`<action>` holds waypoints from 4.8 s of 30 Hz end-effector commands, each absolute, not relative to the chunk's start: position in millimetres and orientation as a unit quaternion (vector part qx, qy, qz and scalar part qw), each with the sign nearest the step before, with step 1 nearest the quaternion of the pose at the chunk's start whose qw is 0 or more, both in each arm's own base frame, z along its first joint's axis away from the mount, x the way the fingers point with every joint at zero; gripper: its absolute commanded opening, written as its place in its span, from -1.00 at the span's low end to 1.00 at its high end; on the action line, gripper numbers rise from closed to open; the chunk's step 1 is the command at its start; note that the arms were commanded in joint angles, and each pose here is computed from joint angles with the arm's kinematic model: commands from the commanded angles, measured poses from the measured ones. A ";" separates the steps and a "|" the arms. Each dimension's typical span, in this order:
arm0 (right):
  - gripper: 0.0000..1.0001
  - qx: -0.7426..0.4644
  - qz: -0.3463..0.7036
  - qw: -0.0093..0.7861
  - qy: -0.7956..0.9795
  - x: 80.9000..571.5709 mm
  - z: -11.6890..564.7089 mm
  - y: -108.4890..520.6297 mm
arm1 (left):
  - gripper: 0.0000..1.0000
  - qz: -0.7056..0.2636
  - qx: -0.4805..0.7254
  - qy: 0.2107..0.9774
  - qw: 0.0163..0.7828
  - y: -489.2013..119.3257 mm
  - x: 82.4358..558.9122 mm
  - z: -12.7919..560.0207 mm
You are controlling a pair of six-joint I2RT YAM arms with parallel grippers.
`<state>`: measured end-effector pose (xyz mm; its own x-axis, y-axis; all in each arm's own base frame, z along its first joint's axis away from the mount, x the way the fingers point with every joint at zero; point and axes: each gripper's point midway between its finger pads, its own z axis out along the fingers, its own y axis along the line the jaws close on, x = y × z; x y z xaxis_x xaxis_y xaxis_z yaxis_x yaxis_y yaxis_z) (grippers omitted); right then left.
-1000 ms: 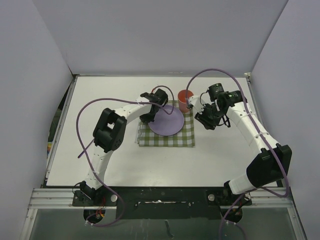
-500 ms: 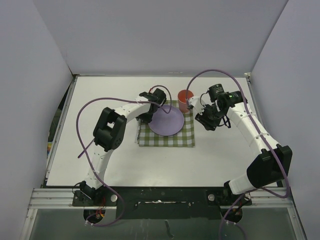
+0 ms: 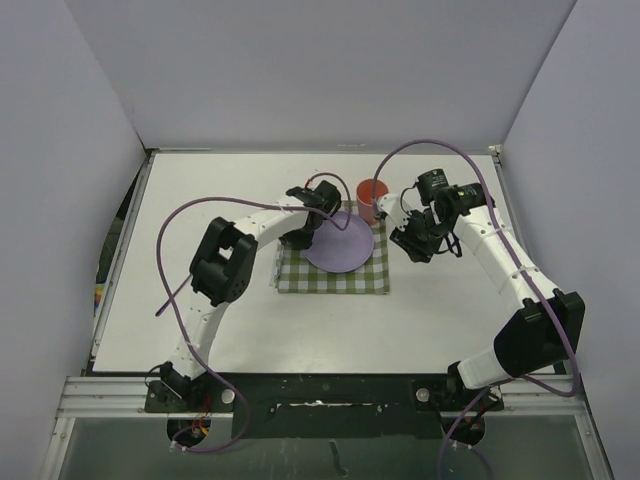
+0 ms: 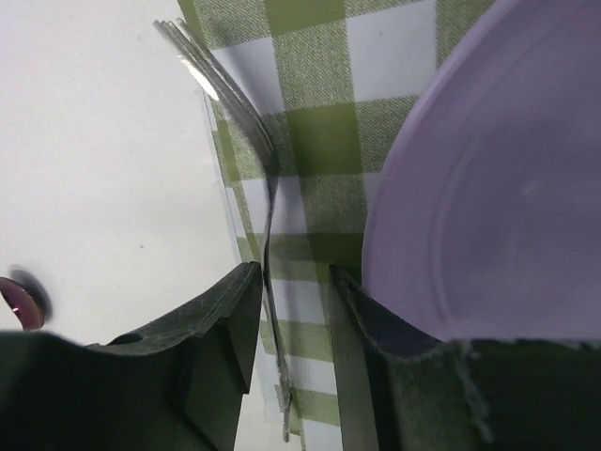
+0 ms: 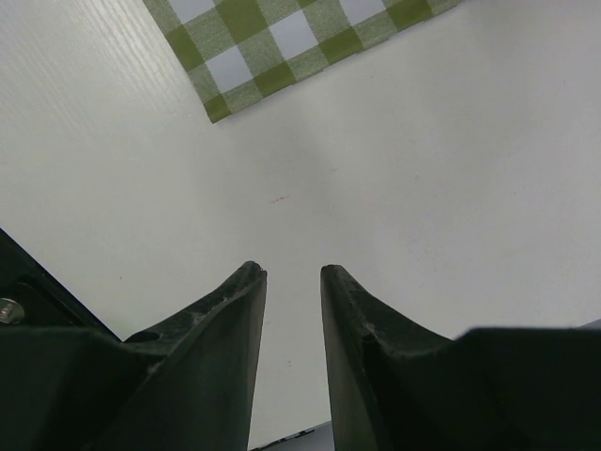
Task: Set the dinner table for one person
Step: Place the fork on the napkin.
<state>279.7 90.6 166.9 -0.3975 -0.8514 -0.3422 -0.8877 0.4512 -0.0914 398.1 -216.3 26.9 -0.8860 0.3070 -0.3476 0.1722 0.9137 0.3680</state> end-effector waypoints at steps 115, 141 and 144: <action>-0.77 -0.480 0.055 0.174 0.858 285.5 151.5 92.5 | -0.48 0.000 0.113 0.955 0.275 -231.9 397.8 46.4; -0.78 -0.480 0.051 0.166 0.860 280.1 146.8 88.6 | -0.49 -0.008 0.106 0.960 0.257 -225.7 407.9 22.1; -0.78 -0.480 0.050 0.167 0.860 280.6 147.4 88.6 | -0.49 -0.006 0.107 0.962 0.251 -224.8 405.8 18.2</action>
